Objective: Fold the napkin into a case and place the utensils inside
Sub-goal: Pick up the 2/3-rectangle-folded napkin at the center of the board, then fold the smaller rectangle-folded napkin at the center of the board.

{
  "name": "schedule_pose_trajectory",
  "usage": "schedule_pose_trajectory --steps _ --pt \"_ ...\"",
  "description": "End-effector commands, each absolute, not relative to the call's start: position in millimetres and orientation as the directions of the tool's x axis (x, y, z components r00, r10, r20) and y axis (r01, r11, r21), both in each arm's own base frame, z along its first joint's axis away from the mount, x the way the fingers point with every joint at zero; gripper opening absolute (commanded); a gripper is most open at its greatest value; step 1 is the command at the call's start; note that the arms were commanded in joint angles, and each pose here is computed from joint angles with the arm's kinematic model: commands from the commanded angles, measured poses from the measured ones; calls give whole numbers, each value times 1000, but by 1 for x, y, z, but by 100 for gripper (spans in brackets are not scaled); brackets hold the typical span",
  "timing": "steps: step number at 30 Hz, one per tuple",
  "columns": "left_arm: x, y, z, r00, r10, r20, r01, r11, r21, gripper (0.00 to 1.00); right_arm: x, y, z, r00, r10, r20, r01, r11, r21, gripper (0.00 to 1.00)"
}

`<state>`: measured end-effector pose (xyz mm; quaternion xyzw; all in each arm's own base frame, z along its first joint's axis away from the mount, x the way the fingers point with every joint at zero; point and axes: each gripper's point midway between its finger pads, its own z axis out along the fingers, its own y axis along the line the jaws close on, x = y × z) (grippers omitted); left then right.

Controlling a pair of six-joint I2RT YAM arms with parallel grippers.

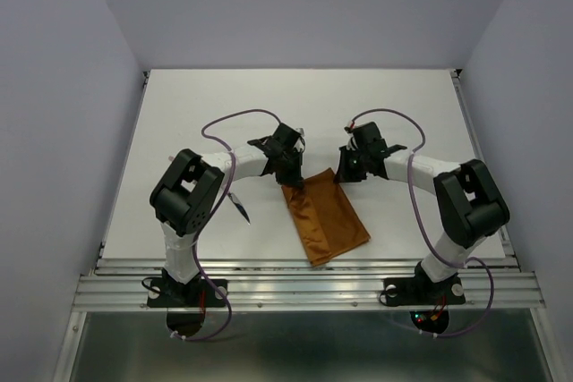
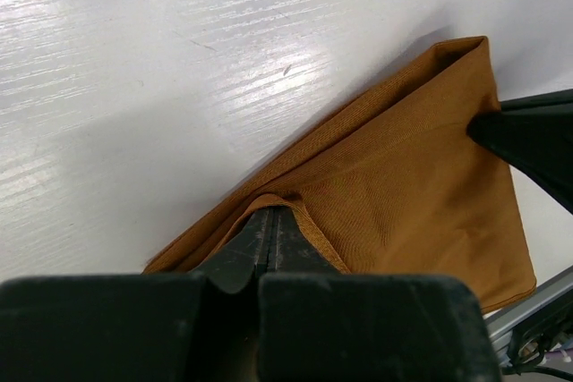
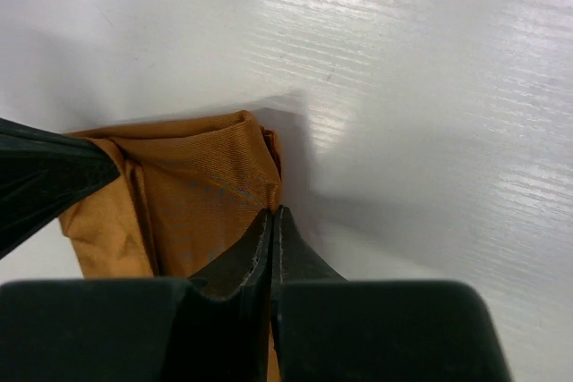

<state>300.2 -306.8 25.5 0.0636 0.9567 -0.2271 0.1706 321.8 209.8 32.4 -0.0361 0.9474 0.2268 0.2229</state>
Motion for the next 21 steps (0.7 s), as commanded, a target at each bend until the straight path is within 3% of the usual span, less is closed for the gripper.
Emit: schedule_pose_trajectory --steps 1,8,21 --pt "296 -304 22 -932 47 -359 203 889 -410 0 332 214 67 -854 91 -513 -178 875 451 1" --pt "293 -305 19 -937 47 -345 199 885 -421 0 332 217 95 -825 131 -550 -170 870 463 1" --pt "291 -306 16 -944 31 -327 177 887 -427 0 297 258 89 -842 88 -532 -189 876 444 1"
